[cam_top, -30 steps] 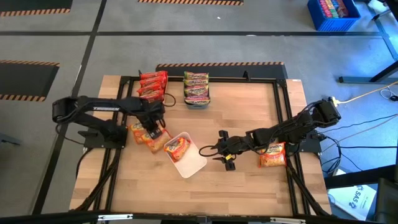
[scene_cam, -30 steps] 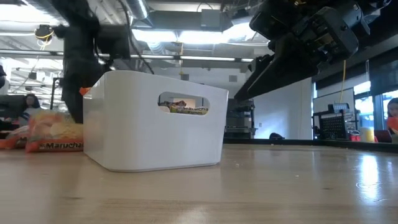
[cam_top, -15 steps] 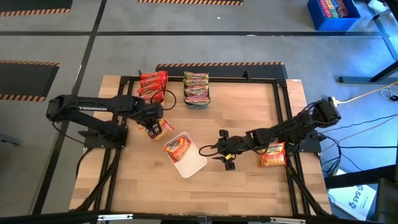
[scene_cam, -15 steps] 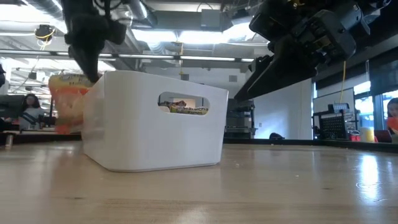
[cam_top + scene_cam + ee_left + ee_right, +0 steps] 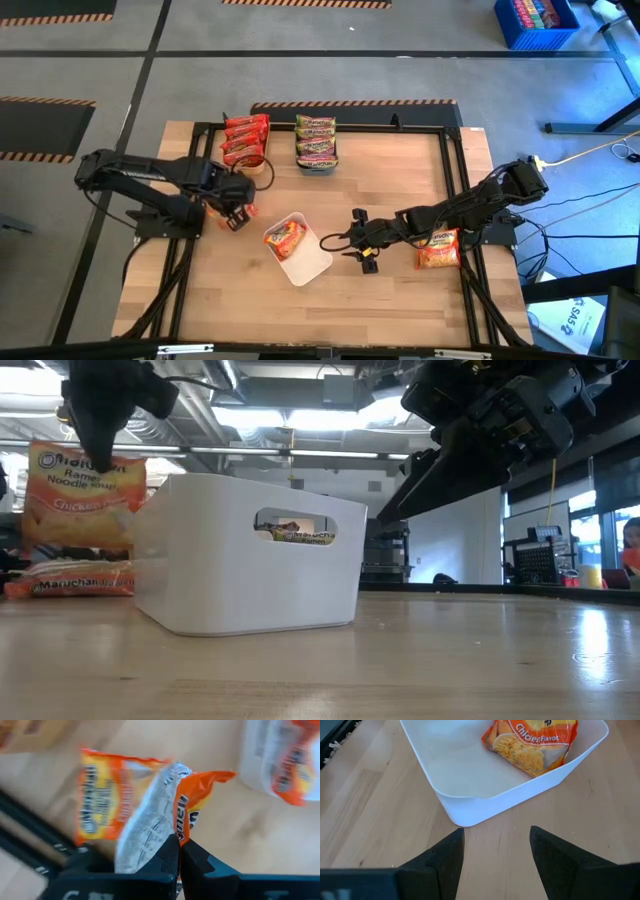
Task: Sort Maruchan noodles
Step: Put the yellow noodle pack into the white bin
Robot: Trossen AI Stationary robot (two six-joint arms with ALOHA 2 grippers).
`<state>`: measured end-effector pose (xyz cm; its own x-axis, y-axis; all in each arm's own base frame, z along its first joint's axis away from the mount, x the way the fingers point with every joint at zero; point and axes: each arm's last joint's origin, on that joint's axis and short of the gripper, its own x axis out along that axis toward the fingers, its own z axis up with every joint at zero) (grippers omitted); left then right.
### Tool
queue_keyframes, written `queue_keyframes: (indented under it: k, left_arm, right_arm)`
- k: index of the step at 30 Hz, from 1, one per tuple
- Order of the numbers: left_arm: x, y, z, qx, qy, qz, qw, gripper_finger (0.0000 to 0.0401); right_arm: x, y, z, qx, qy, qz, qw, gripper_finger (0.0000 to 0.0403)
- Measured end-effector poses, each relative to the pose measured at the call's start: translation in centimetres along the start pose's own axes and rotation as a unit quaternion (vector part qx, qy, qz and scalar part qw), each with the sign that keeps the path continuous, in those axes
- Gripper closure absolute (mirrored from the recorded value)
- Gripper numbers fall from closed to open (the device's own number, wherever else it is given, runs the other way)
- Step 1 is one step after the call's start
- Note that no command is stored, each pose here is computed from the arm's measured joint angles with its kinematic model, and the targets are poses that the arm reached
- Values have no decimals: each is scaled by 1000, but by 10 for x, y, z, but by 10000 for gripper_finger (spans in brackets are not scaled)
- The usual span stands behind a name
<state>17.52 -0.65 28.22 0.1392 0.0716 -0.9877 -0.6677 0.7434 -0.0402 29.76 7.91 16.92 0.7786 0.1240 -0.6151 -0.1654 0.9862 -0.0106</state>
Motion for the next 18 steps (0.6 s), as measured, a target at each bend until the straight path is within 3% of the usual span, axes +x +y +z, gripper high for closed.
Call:
queue_keyframes:
  k: [8,18]
  left_arm:
    - [-2,-12,-4,27,-9,-30,999,401]
    - [-53,-28,-1,42,-101,-86,990,401]
  right_arm:
    - [0,0,0,0,0,0,1000,192]
    - [0,0,0,0,0,0,1000,192]
